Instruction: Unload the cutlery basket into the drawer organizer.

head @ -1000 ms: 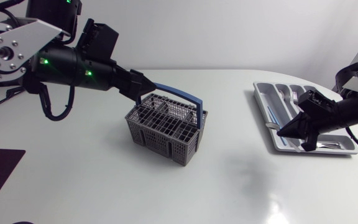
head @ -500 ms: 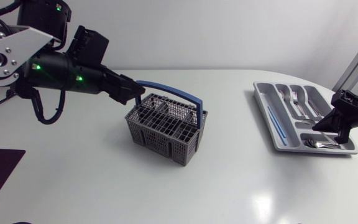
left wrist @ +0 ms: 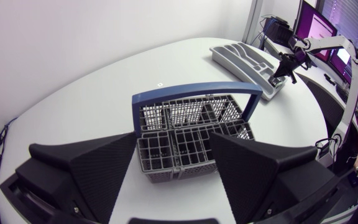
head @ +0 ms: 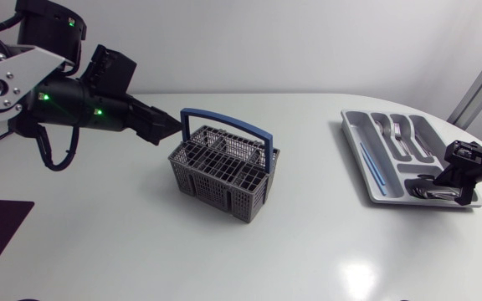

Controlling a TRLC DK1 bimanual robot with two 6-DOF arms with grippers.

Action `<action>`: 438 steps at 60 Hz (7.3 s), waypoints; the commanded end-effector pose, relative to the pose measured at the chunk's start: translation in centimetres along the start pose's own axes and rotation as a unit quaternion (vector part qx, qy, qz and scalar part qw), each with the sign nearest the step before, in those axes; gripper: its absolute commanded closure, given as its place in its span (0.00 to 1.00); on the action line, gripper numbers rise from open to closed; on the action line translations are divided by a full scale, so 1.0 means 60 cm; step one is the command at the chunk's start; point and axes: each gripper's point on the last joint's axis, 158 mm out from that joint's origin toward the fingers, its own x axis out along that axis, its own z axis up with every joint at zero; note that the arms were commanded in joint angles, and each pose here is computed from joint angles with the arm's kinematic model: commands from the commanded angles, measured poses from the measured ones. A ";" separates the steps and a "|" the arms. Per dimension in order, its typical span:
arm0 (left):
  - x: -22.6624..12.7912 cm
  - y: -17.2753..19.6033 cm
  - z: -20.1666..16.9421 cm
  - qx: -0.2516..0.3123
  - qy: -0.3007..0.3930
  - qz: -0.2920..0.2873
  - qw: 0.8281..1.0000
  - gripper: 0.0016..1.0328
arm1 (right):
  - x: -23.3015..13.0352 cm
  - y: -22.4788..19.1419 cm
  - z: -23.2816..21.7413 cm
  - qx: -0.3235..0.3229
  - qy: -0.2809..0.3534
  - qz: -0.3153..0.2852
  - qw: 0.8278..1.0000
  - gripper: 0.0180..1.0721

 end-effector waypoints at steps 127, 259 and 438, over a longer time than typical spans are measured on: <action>0.153 0.178 -0.168 -0.011 0.093 0.041 0.995 0.24 | -0.126 0.397 0.490 0.016 -0.182 0.067 0.981 0.75; 0.116 0.042 -0.154 0.051 0.080 -0.051 0.994 0.47 | -0.039 0.393 0.615 0.055 -0.165 0.111 0.979 0.90; -0.255 0.141 -0.079 -0.055 -0.238 0.259 0.935 0.05 | -0.339 0.254 0.290 0.279 -0.293 -0.293 0.866 0.05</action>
